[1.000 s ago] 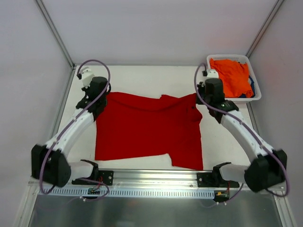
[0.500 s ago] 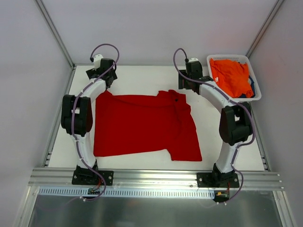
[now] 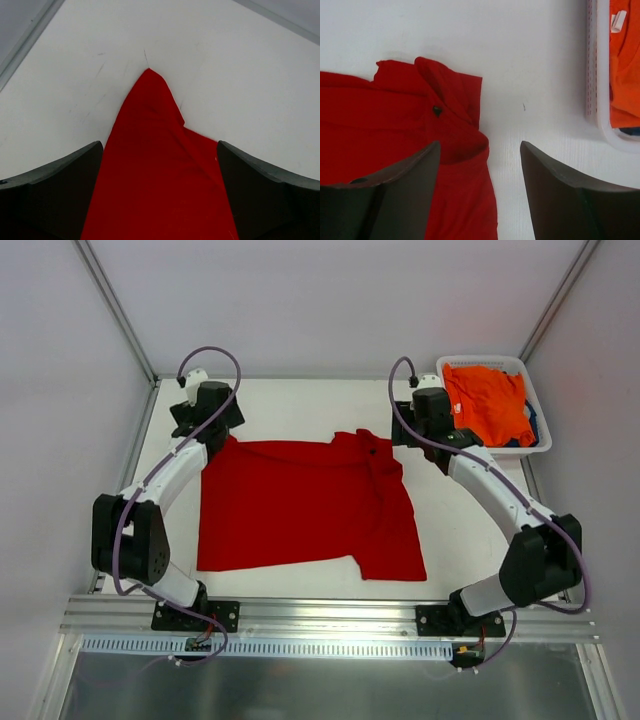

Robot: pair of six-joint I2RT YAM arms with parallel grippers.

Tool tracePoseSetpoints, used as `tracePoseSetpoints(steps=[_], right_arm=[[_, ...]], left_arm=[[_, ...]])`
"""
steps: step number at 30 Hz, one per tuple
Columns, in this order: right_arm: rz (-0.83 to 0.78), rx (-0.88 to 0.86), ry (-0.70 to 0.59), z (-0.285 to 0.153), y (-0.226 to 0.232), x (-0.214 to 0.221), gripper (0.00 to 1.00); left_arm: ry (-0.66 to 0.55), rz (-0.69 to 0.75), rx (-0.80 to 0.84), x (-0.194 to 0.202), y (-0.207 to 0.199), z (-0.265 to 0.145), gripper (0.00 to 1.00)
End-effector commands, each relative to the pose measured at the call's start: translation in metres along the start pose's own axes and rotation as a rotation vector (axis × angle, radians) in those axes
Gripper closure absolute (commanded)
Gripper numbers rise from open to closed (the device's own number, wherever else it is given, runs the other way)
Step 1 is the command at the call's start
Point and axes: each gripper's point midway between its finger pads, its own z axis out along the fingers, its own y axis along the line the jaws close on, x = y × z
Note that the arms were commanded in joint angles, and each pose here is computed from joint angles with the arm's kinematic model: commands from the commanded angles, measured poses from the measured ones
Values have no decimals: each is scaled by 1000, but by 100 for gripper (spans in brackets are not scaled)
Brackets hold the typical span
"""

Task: Fold and stack the t-shirts
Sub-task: Flatten the tshirt out

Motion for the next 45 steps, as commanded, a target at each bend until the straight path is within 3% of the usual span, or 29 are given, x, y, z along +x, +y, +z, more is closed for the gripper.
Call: tracePoseSetpoints(steps=[1, 14, 18, 23, 27, 29, 31, 38, 45], right_arm=[[43, -19, -22, -24, 2, 5, 33], [44, -64, 57, -49, 9, 62, 34], [9, -116, 66, -34, 25, 45, 36], [-46, -195, 141, 7, 58, 30, 58], [-75, -283, 124, 30, 93, -9, 59], [-112, -320, 187, 49, 111, 3, 59], [-151, -350, 161, 56, 127, -15, 59], [-198, -432, 242, 96, 162, 2, 59], [-210, -473, 300, 116, 171, 28, 50]], left_arm=[[40, -33, 63, 15, -5, -27, 1], [215, -26, 116, 98, 1, -64, 1], [243, -21, 113, 109, 0, -60, 1], [277, -5, 112, 129, -3, -63, 1], [286, -1, 97, 139, -2, -64, 1], [291, 8, 89, 142, -1, -62, 1], [294, 12, 85, 144, -2, -61, 1], [298, 27, 87, 146, -9, -57, 1], [306, 35, 96, 148, -14, -56, 1]])
